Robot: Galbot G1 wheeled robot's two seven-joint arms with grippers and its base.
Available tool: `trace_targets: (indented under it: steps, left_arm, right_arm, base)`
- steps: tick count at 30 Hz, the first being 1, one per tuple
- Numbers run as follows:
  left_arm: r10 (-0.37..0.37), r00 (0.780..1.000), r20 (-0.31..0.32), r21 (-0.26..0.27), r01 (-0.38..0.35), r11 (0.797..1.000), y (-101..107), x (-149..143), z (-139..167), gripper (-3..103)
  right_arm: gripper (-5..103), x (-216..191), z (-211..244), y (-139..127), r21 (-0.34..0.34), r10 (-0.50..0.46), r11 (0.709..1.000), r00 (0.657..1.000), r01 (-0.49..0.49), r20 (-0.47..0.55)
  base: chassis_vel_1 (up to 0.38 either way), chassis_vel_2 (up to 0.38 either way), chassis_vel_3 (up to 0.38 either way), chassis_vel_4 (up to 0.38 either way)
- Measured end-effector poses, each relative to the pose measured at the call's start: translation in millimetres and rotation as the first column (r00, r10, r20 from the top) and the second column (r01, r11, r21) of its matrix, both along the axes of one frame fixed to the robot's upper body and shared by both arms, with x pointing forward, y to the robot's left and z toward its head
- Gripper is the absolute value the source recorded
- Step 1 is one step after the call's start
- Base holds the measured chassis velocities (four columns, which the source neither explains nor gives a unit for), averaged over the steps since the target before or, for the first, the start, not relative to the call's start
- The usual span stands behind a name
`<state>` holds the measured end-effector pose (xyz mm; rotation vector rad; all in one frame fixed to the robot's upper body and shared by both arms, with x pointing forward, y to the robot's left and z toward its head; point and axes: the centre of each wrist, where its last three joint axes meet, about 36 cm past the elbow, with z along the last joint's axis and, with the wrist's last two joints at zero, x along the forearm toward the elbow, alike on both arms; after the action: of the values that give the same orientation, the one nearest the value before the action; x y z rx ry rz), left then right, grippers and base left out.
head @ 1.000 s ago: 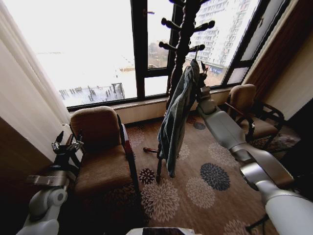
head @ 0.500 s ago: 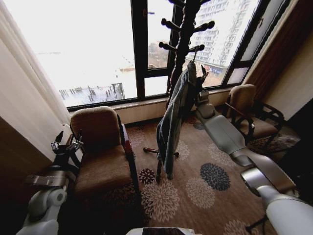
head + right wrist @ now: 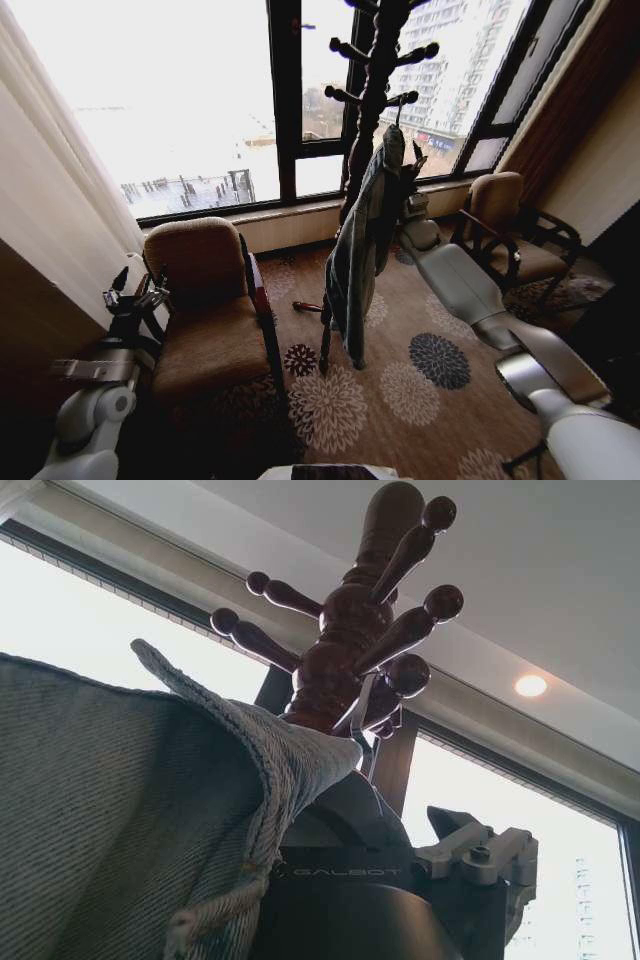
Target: Pick up the clothes from the bed and hang them on the clothes hanger.
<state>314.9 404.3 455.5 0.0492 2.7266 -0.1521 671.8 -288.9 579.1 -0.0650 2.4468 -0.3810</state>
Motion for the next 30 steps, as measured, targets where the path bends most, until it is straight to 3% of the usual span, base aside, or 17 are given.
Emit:
trace_targets:
  steps: [9,30]
  left_arm:
    - [0.000,1.000,0.001,0.000,0.000,1.000,0,0,1,100]
    - [-0.005,1.000,0.004,0.005,0.005,1.000,-4,-2,4,100]
  right_arm:
    - [100,-36,-18,29,0.060,0.119,0.991,0.992,-0.117,-0.033]
    - [100,-53,-42,14,0.064,0.141,0.988,0.989,-0.138,-0.046]
  base:
    - [0.000,0.000,0.000,0.000]
    - [0.000,0.000,0.000,0.000]
